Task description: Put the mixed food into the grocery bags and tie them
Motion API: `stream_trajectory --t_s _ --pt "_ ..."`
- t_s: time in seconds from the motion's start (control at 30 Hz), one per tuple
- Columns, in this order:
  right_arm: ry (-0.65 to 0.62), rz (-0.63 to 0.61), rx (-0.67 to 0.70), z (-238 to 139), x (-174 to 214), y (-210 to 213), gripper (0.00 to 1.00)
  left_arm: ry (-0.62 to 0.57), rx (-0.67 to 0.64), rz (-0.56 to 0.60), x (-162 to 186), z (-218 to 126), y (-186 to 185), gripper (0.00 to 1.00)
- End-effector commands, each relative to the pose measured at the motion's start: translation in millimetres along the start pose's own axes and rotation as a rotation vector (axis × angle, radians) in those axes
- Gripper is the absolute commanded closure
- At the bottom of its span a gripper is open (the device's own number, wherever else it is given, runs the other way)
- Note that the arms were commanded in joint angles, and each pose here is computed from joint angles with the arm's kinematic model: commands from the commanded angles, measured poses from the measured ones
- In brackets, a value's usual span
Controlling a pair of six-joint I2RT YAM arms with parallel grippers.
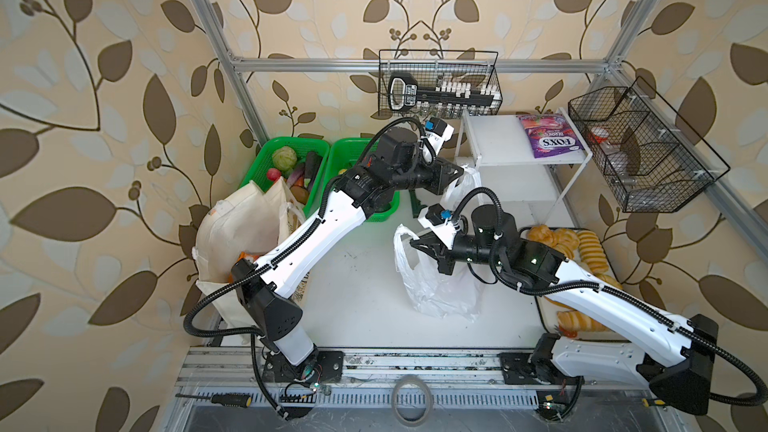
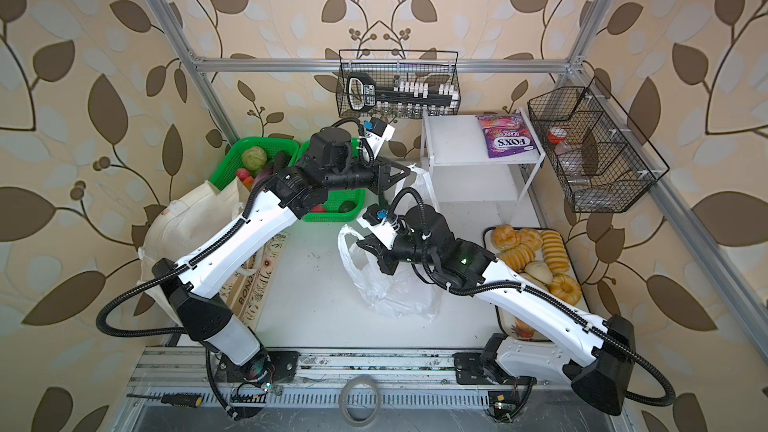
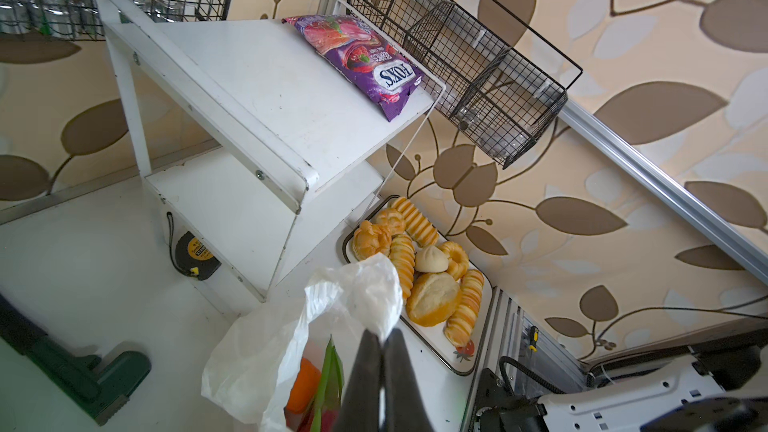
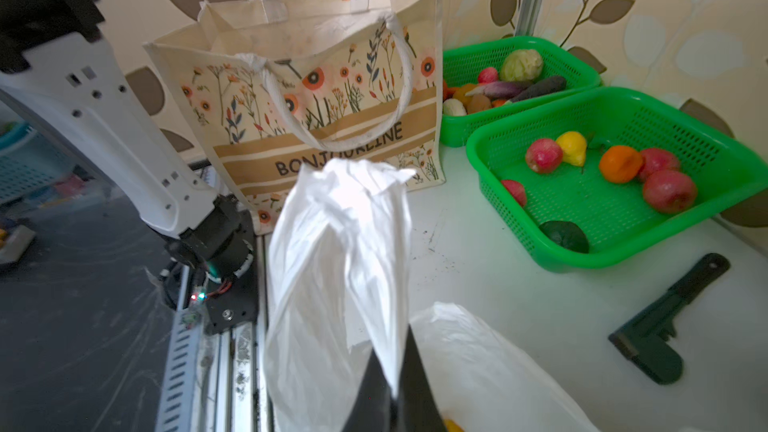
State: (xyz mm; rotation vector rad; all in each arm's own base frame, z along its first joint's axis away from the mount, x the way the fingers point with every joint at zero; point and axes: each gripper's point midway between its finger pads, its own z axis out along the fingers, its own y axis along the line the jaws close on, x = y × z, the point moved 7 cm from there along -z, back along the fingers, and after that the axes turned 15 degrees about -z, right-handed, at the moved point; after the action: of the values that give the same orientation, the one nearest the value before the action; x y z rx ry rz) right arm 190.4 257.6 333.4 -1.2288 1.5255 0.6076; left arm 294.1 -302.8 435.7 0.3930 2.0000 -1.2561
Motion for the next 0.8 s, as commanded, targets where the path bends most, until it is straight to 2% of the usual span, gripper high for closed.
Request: stream_trajectory --t_s 0.0,0.17,0.33,0.5,0.77 --pt "-0.112 -0.048 0.123 -29.6 -24.8 -7.5 1.00 -0.180 0.020 0.030 -22.3 -46.8 -25.0 1.00" --pt "-0.208 -0.053 0.266 -71.2 -26.1 -8.1 1.00 -0.296 -0.011 0.008 -19.2 -95.1 -35.7 1.00" --pt "-0.283 -0.039 0.370 -106.6 -30.1 -12.2 1.00 -0.338 0.009 -0.058 -9.5 -128.1 -45.4 1.00" --pt "-0.331 -0.044 0.416 -126.6 -36.0 -24.0 1.00 -0.351 0.003 -0.124 -2.1 -153.0 -52.3 1.00" --pt "-0.432 0.019 0.433 -146.1 -46.3 -59.9 1.00 -0.408 -0.096 -0.151 5.6 -184.4 -47.7 1.00"
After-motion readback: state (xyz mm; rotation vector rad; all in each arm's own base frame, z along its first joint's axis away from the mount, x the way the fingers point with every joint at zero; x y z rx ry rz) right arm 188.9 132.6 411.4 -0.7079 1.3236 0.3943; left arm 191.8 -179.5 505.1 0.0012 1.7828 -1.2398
